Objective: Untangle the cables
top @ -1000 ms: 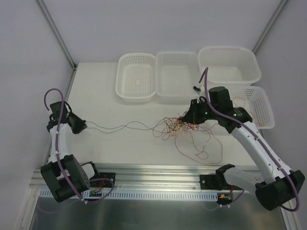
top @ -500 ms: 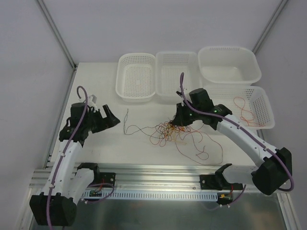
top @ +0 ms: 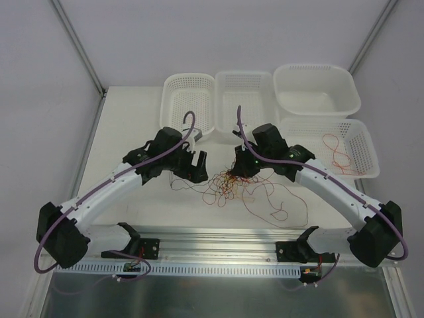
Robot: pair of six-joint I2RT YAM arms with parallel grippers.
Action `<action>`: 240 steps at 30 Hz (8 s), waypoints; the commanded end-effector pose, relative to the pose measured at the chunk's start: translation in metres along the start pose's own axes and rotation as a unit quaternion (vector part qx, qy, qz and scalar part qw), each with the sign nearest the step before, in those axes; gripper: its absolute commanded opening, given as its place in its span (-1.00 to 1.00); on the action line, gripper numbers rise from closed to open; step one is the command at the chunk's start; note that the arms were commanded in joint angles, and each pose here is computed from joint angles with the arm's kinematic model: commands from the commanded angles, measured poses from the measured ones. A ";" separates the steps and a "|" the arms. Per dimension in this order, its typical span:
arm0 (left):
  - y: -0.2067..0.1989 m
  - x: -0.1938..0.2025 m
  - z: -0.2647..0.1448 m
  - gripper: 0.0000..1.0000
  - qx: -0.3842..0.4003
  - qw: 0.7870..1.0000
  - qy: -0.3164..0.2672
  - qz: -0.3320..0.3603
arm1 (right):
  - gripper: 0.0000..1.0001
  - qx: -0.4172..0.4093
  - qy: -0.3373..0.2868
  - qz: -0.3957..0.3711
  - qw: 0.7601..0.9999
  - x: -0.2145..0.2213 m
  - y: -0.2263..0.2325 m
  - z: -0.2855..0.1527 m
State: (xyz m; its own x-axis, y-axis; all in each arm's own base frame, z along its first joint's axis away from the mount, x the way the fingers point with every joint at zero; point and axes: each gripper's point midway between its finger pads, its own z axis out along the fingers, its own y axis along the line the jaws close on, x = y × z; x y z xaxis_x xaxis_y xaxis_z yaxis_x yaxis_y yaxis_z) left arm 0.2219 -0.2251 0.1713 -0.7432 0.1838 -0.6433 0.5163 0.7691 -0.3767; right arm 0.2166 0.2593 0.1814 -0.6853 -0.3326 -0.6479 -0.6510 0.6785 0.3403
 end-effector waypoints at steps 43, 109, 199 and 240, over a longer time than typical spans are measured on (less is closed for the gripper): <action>0.033 -0.007 0.015 -1.00 -0.068 0.997 -0.007 0.031 | -0.98 0.130 -0.003 0.017 0.991 0.013 -0.054 -0.016; -0.012 -0.017 0.066 0.81 -0.045 0.993 0.020 -0.104 | 0.14 0.132 -0.084 0.051 0.986 0.021 -0.033 -0.023; 0.232 0.061 -0.068 -1.00 -0.339 0.900 0.033 -0.271 | -0.99 0.171 -0.303 0.000 0.937 -0.196 -0.053 -0.234; 0.141 0.078 -0.002 -1.00 -0.144 0.966 0.078 -0.198 | -0.72 0.191 -0.246 0.014 0.950 -0.277 -0.213 -0.020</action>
State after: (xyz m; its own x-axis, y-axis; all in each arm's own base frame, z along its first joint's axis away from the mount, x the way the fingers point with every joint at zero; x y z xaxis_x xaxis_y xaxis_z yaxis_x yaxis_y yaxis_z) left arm 0.2382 -0.0944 0.0687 -0.9224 -0.1179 -0.3678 0.0155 0.9403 -0.3401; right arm 0.5454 0.1888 0.3296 -0.3167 -0.0166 -0.9484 -0.3858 0.9157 0.1128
